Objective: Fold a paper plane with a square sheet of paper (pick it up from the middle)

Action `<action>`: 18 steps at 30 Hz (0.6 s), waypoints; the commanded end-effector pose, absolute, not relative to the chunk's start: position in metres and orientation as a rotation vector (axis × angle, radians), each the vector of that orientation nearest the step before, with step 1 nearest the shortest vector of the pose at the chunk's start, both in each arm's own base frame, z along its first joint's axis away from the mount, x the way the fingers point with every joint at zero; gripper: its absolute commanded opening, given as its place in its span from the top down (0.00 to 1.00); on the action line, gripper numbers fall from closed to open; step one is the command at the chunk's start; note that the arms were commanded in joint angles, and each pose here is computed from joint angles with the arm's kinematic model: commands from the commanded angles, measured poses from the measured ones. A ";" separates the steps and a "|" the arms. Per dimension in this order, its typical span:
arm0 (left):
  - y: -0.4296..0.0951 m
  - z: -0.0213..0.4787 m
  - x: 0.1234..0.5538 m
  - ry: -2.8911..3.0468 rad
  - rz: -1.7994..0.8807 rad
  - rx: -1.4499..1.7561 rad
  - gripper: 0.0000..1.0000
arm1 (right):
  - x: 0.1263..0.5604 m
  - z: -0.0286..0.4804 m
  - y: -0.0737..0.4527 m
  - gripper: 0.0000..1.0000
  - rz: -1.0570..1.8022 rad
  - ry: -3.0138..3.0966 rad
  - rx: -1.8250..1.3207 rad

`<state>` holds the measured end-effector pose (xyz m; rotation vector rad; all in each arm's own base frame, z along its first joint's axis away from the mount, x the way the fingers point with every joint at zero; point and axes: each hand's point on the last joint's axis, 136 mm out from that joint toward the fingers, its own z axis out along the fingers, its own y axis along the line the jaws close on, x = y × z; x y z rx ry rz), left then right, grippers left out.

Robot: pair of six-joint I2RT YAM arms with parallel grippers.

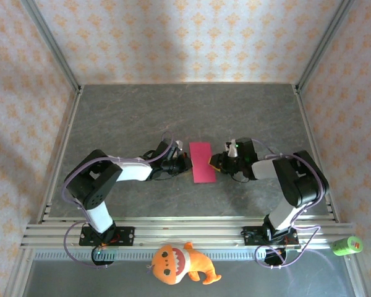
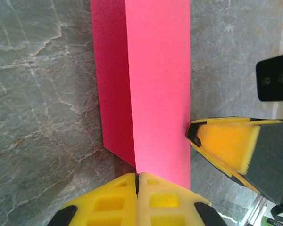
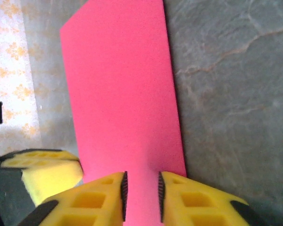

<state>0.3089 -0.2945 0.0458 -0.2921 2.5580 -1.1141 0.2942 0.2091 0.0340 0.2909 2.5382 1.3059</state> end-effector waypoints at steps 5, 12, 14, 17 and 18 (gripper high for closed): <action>-0.297 0.069 0.301 2.536 -1.167 -0.224 1.00 | 0.289 0.062 0.201 0.64 1.284 2.457 0.254; -0.282 0.090 0.303 2.493 -1.205 -0.202 1.00 | 0.284 0.082 0.198 0.68 1.124 2.319 0.169; -0.275 0.087 0.303 2.514 -1.182 -0.196 1.00 | 0.278 0.091 0.203 0.69 1.037 2.260 0.090; -0.268 0.079 0.302 2.541 -1.165 -0.190 1.00 | 0.266 0.104 0.215 0.66 0.883 2.173 -0.076; -0.267 0.079 0.301 2.542 -1.171 -0.189 1.00 | 0.261 0.107 0.220 0.63 0.850 2.150 -0.138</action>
